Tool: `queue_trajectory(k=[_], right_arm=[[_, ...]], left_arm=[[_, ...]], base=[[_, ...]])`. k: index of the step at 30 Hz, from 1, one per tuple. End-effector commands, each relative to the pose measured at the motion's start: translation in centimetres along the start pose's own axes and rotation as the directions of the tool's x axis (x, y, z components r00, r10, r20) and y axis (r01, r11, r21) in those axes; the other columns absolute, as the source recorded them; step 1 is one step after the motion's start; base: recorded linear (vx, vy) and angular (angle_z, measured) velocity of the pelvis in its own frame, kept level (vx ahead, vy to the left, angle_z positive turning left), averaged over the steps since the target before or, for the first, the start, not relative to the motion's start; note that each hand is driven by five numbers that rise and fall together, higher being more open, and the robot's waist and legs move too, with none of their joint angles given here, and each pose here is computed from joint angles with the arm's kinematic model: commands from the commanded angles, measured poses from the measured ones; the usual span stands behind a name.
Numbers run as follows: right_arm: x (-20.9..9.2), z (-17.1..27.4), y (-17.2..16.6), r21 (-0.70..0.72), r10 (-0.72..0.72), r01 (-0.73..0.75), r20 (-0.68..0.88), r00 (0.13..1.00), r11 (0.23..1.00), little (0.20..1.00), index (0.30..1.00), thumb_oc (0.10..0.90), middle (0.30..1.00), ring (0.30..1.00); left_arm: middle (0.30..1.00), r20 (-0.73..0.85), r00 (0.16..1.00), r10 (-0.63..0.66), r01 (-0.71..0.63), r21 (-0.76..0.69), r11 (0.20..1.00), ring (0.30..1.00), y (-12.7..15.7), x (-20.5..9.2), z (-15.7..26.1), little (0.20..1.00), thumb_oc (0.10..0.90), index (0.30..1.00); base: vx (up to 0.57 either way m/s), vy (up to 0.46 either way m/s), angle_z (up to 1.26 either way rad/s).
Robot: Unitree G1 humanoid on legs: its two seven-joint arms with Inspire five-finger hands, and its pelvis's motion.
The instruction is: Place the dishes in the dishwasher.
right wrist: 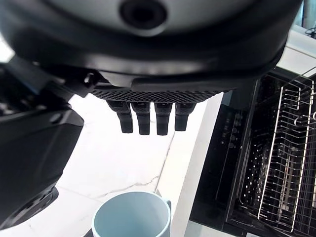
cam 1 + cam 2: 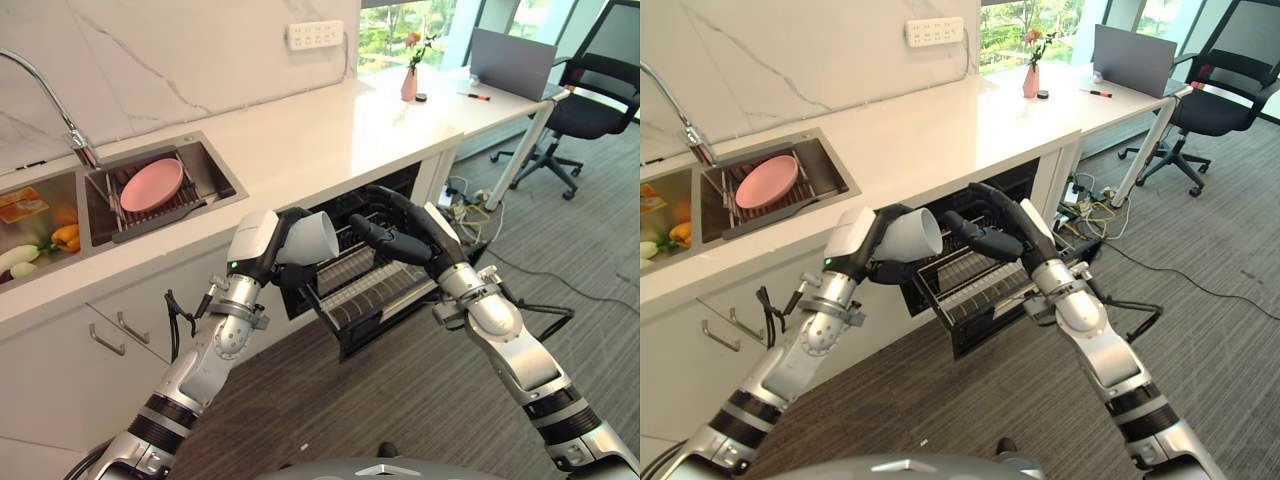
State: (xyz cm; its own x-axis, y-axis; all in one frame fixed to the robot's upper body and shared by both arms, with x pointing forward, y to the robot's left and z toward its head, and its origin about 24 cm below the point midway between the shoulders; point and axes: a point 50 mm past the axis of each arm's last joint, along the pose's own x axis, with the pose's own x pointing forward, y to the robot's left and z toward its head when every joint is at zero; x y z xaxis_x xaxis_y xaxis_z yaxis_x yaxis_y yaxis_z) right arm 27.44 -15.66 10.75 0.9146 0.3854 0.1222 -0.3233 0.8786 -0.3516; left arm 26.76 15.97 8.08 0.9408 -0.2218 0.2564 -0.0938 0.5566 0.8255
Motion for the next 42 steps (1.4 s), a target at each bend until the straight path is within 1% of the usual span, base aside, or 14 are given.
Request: queue_trajectory(k=[1,5,12,15,20,27,30,31,35,39,42], right_arm=[[2.0,7.2,-1.2,-0.058,0.018,0.002,0.349,0.937,0.998,0.9,0.9,0.8,0.9,0.9],[2.3,7.2,-1.2,-0.152,0.049,0.002,0.33,0.943,0.988,0.9,0.9,0.8,0.9,0.9],[2.9,7.4,-1.3,-0.222,0.08,-0.011,0.302,0.95,0.975,0.9,0.9,0.8,0.9,0.9],[3.5,7.1,-1.3,-0.222,0.091,-0.032,0.264,0.96,0.975,0.9,0.9,0.8,0.9,0.9],[4.5,7.8,-0.7,-0.218,0.123,-0.065,0.264,0.957,0.974,0.9,0.9,0.8,0.9,0.9],[4.7,7.8,-0.6,-0.212,0.128,-0.072,0.26,0.957,0.975,0.9,0.9,0.8,0.9,0.9],[5.9,6.9,0.2,-0.175,0.156,-0.123,0.189,0.97,0.977,0.9,0.9,0.8,0.9,0.9],[6.5,6.9,0.1,-0.219,0.173,-0.136,0.158,0.972,0.966,0.9,0.9,0.8,0.9,0.9],[7.1,7.3,-0.1,-0.243,0.175,-0.137,0.145,0.974,0.96,0.9,0.9,0.8,0.9,0.9],[7.0,7.5,-0.2,-0.245,0.167,-0.125,0.159,0.973,0.961,0.9,0.9,0.8,0.9,0.9],[6.8,7.3,-0.7,-0.247,0.128,-0.085,0.163,0.978,0.965,0.9,0.9,0.8,0.9,0.9]], left_arm=[[0.3,0.291,0.948,0.131,-0.154,0.06,0.986,0.3,3.5,3.6,4.4,0.3,0.4,0.3],[0.3,0.307,0.943,0.128,-0.158,0.074,0.985,0.3,3.6,3.6,4.5,0.3,0.4,0.3],[0.3,0.319,0.943,0.097,-0.14,0.115,0.983,0.3,3.6,3.6,4.5,0.3,0.4,0.3],[0.3,0.32,0.945,0.075,-0.12,0.122,0.985,0.3,3.4,3.5,4.5,0.3,0.4,0.3],[0.3,0.34,0.939,0.051,-0.102,0.135,0.986,0.3,3.2,3.8,5.1,0.3,0.4,0.3],[0.3,0.343,0.938,0.049,-0.102,0.138,0.985,0.3,3.2,3.9,5.1,0.3,0.4,0.3],[0.3,0.355,0.935,0.024,-0.085,0.157,0.984,0.3,3.0,4.3,5.6,0.3,0.4,0.3],[0.3,0.357,0.934,0.002,-0.075,0.19,0.979,0.3,3.0,4.6,5.5,0.3,0.4,0.3],[0.3,0.379,0.925,-0.022,-0.073,0.234,0.969,0.3,3.3,4.9,5.8,0.3,0.4,0.3],[0.3,0.387,0.922,-0.035,-0.064,0.24,0.969,0.3,3.1,4.3,5.9,0.3,0.4,0.3],[0.3,0.349,0.936,-0.038,-0.051,0.24,0.969,0.3,2.4,4.2,5.2,0.3,0.4,0.3]], base=[[0.0,0.0,0.0],[0.0,0.0,0.0],[0.0,0.0,0.0],[0.0,0.0,0.0],[0.0,0.0,0.0],[0.0,0.0,0.0],[0.0,0.005,-0.01],[0.0,0.0,0.0],[-0.01,0.006,0.02],[0.0,0.0,0.0],[0.0,0.0,0.0]])
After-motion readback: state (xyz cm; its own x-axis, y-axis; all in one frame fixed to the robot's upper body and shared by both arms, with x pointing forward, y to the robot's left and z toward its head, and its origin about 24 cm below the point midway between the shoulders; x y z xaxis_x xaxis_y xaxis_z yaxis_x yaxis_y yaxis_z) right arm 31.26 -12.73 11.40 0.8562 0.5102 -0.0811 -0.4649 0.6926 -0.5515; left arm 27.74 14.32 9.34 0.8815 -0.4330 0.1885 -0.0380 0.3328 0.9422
